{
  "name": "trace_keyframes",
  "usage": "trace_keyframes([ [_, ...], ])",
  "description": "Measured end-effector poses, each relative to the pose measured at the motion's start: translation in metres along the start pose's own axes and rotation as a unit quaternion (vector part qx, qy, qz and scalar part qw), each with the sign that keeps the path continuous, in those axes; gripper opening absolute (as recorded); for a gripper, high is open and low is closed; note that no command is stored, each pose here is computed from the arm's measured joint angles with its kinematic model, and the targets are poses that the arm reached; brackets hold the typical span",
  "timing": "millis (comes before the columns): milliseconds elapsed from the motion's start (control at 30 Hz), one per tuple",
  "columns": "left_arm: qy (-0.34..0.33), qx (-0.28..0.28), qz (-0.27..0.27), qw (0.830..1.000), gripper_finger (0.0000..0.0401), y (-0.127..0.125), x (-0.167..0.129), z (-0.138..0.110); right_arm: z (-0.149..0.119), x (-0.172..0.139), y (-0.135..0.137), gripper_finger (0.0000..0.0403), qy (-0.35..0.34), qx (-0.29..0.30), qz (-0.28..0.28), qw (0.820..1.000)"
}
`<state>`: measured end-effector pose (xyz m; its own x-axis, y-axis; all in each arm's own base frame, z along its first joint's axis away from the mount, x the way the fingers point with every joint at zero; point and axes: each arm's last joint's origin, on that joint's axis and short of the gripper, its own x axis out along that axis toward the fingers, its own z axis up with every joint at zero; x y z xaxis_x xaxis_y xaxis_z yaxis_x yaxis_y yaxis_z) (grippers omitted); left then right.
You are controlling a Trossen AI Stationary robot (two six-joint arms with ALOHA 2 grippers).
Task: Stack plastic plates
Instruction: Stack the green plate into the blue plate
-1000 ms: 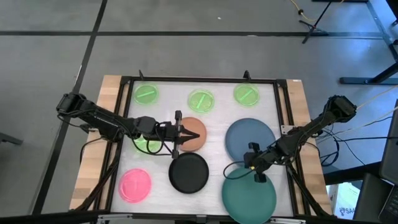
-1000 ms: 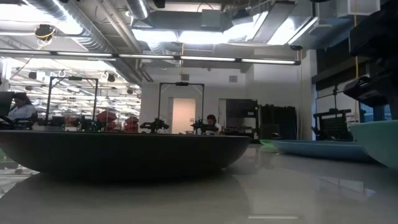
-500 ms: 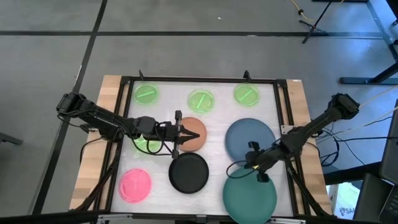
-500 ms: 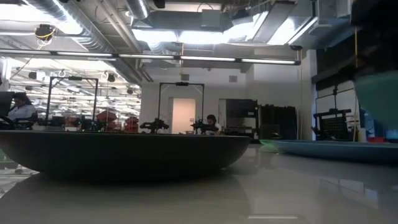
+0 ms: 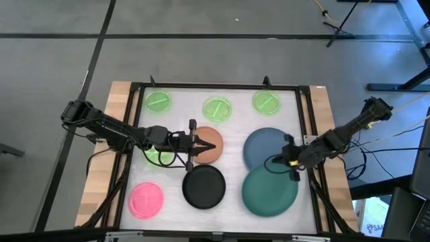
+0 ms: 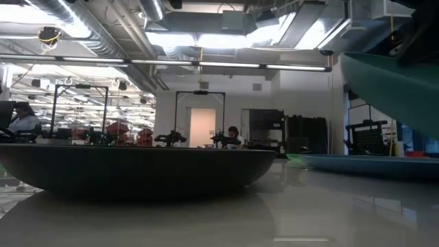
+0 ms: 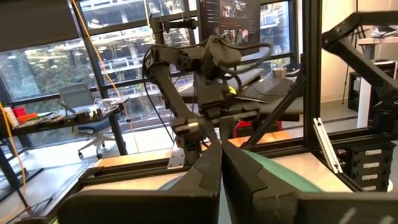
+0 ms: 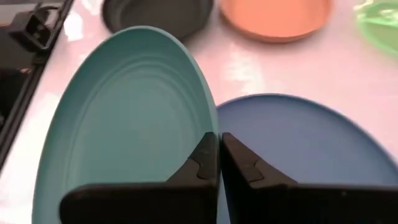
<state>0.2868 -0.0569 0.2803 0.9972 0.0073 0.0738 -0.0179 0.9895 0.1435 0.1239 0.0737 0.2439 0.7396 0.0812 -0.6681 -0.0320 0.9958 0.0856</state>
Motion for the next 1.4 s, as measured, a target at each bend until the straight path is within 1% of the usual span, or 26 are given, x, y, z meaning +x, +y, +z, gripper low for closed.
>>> trace_keyframes([
  [133, -0.002, 0.002, 0.000, 1.000, 0.0005, 0.000, 0.000, 0.000, -0.003, -0.012, -0.010, 0.0000, -0.030, -0.001, -0.051, 0.998],
  [200, -0.002, 0.001, 0.000, 1.000, 0.0005, 0.000, 0.000, 0.000, -0.004, -0.018, -0.015, 0.0000, -0.045, -0.004, -0.066, 0.997],
  [400, -0.002, 0.001, 0.000, 1.000, 0.0005, 0.000, 0.000, 0.000, -0.010, -0.037, -0.027, 0.0000, -0.082, 0.011, -0.078, 0.994],
  [600, -0.002, -0.011, 0.000, 1.000, 0.0005, 0.000, 0.000, 0.000, -0.016, -0.048, -0.037, 0.0000, -0.109, 0.052, -0.103, 0.987],
  [900, -0.002, -0.010, 0.001, 1.000, 0.0005, 0.001, 0.000, 0.000, -0.024, -0.051, -0.047, 0.0000, -0.119, 0.115, -0.188, 0.968],
  [1100, -0.001, -0.010, 0.002, 1.000, 0.0005, 0.001, 0.000, 0.000, -0.025, -0.051, -0.047, 0.0000, -0.120, 0.124, -0.193, 0.966],
  [1267, 0.003, -0.009, 0.002, 1.000, 0.0005, 0.001, 0.000, -0.001, -0.030, -0.045, -0.047, 0.0000, -0.117, 0.141, -0.195, 0.964],
  [1400, 0.005, -0.003, 0.002, 1.000, 0.0005, 0.001, 0.001, -0.002, -0.029, -0.042, -0.045, 0.0006, -0.112, 0.135, -0.204, 0.963],
])
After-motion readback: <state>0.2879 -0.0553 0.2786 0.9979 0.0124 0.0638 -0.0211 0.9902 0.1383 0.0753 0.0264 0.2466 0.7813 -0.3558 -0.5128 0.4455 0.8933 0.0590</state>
